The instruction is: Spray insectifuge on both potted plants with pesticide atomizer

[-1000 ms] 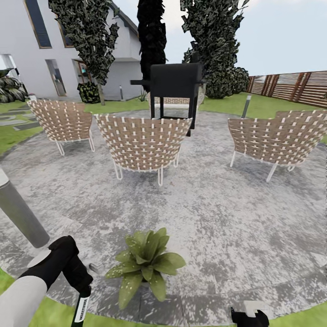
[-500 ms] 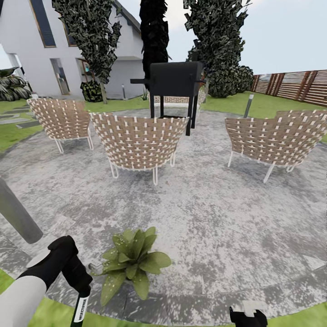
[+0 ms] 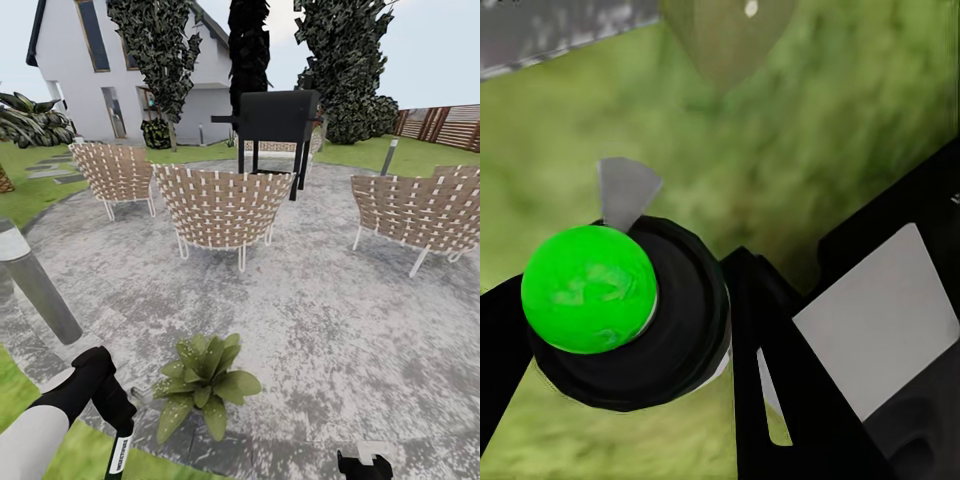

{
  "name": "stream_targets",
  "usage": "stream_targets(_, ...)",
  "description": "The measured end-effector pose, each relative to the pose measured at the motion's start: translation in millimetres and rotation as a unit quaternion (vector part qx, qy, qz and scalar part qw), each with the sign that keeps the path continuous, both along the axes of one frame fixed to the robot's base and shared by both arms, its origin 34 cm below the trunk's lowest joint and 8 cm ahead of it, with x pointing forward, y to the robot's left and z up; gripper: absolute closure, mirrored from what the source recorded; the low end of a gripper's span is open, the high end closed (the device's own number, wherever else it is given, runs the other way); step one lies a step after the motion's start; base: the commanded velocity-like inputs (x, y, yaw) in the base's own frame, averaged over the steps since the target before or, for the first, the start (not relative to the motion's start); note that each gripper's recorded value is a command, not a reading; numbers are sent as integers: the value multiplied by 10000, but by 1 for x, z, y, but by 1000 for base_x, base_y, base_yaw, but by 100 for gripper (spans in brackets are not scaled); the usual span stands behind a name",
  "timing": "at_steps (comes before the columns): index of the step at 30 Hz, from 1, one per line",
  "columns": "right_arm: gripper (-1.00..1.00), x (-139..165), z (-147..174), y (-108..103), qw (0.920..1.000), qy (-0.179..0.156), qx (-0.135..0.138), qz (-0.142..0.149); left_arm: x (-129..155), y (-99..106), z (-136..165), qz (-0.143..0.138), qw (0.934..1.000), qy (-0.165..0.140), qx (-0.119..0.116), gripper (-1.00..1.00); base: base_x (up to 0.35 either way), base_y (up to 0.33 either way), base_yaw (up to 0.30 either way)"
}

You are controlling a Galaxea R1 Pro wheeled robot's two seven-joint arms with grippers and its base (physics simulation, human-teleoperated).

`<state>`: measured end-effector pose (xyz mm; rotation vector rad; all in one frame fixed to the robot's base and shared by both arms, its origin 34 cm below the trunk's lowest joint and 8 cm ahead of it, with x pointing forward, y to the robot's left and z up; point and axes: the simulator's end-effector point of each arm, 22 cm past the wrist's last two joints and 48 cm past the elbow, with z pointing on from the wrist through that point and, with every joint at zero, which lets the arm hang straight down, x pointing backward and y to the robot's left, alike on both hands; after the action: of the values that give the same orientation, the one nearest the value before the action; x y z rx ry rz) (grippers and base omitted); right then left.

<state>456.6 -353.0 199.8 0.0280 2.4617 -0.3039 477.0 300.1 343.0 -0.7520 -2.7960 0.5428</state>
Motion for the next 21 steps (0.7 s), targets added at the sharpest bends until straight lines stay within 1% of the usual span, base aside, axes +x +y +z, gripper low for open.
stream_targets(4,-100,0,0,-1,10000,0,-1,2,0,0,0,-1,10000,-3,3,100,102,-254,19)
stream_targets(8,-100,0,0,-1,10000,3,-5,0,1,0,0,0,10000,-13,8,100,12,-269,55)
stream_targets(18,-100,0,0,0,10000,5,-1,-1,1,1,0,3,10000,-18,22,100,0,-272,268)
stream_targets(21,-100,0,0,0,10000,7,0,-1,0,3,-1,9,10000,-9,38,100,-112,-182,277)
